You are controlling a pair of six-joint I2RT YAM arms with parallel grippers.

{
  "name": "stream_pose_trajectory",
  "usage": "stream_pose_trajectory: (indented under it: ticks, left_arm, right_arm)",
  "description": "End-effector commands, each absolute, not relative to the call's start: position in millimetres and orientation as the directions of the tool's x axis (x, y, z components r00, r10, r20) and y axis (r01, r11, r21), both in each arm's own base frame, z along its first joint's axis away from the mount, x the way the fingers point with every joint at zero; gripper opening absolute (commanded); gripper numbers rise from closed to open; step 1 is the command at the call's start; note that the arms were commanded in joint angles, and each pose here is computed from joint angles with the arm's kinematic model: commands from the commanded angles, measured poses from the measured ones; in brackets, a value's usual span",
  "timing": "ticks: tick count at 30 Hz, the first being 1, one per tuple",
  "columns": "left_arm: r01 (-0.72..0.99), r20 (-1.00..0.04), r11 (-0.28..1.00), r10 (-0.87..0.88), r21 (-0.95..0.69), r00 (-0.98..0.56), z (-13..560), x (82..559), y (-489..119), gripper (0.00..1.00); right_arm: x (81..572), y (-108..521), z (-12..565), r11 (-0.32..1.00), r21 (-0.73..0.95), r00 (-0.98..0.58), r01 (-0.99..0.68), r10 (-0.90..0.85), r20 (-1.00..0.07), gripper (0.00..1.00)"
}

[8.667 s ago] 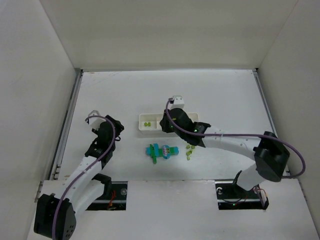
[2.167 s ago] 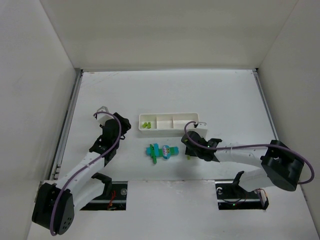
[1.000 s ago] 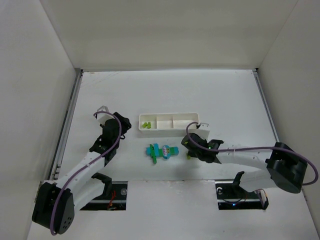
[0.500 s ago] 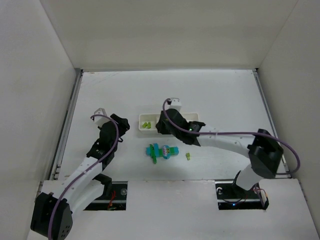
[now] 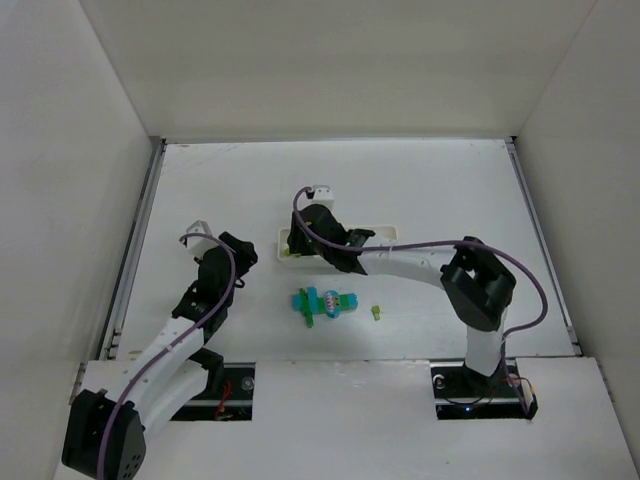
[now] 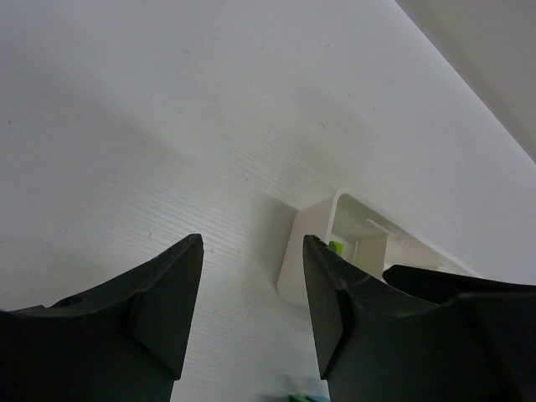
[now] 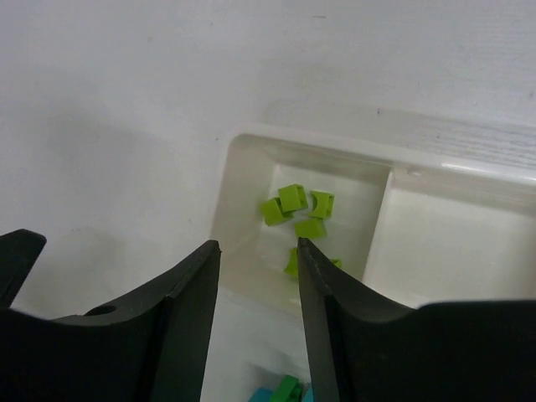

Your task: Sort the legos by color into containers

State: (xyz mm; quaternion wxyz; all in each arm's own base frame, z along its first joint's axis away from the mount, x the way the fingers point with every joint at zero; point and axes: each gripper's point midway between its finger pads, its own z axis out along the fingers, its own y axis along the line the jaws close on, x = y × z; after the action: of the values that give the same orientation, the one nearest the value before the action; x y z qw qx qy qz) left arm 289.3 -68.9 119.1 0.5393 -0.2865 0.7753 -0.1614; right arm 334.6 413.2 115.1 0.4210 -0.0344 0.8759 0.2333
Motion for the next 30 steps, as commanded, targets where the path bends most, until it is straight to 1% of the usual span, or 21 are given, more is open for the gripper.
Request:
stream_pose_trajectory:
  ticks: [1, 2, 3, 5, 8, 10, 12, 14, 16, 18, 19, 23, 27, 30]
  left_arm:
    - [-0.264, -0.736, 0.772, -0.633, -0.578, -0.239, 125, 293, -70, 0.48]
    - [-0.262, -0.736, 0.772, -0.634, -0.579, -0.237, 126, 294, -70, 0.48]
    - [-0.26, -0.737, 0.772, -0.633, -0.58, -0.235, 127, 294, -70, 0.48]
    - [-0.253, -0.739, 0.773, -0.632, -0.582, -0.233, 131, 295, -72, 0.48]
    - [-0.252, -0.742, 0.776, -0.628, -0.578, -0.232, 132, 297, -72, 0.48]
    - [-0.256, -0.743, 0.778, -0.626, -0.574, -0.236, 130, 299, -72, 0.48]
    - [-0.257, -0.745, 0.78, -0.623, -0.57, -0.239, 129, 302, -73, 0.48]
    - [-0.256, -0.747, 0.784, -0.619, -0.566, -0.242, 129, 305, -74, 0.48]
    - [-0.249, -0.747, 0.785, -0.618, -0.567, -0.244, 130, 308, -78, 0.48]
    - [-0.242, -0.747, 0.786, -0.617, -0.569, -0.247, 132, 311, -81, 0.48]
    - [-0.239, -0.747, 0.787, -0.616, -0.569, -0.248, 132, 312, -83, 0.48]
    - [-0.225, -0.75, 0.789, -0.614, -0.572, -0.246, 137, 310, -85, 0.48]
    - [-0.236, -0.753, 0.787, -0.616, -0.57, -0.232, 136, 305, -76, 0.48]
    - [-0.243, -0.753, 0.785, -0.618, -0.57, -0.229, 134, 304, -73, 0.48]
  right_arm:
    - [349, 407, 184, 0.852, 0.443, -0.543, -0.279, 0.241, -0.805, 0.49]
    - [345, 401, 190, 0.849, 0.446, -0.538, -0.282, 0.245, -0.806, 0.49]
    - [340, 392, 194, 0.852, 0.442, -0.531, -0.283, 0.244, -0.811, 0.46]
    - [326, 365, 194, 0.867, 0.42, -0.515, -0.267, 0.241, -0.823, 0.36]
    - [294, 312, 171, 0.903, 0.374, -0.507, -0.212, 0.226, -0.832, 0.21]
    - [261, 279, 152, 0.918, 0.35, -0.505, -0.189, 0.215, -0.836, 0.19]
    - [224, 251, 123, 0.932, 0.32, -0.56, -0.17, 0.176, -0.81, 0.22]
    - [200, 229, 96, 0.949, 0.297, -0.642, -0.109, 0.161, -0.749, 0.27]
    - [183, 217, 79, 0.965, 0.25, -0.687, -0.079, 0.129, -0.715, 0.36]
    - [178, 216, 74, 0.975, 0.207, -0.689, -0.084, 0.093, -0.719, 0.49]
    - [178, 217, 72, 0.978, 0.191, -0.69, -0.086, 0.08, -0.72, 0.52]
    - [181, 223, 58, 0.988, 0.119, -0.705, -0.102, 0.013, -0.709, 0.55]
    - [184, 229, 46, 0.992, 0.059, -0.719, -0.109, -0.038, -0.694, 0.52]
    - [188, 233, 42, 0.993, 0.043, -0.718, -0.107, -0.047, -0.695, 0.48]
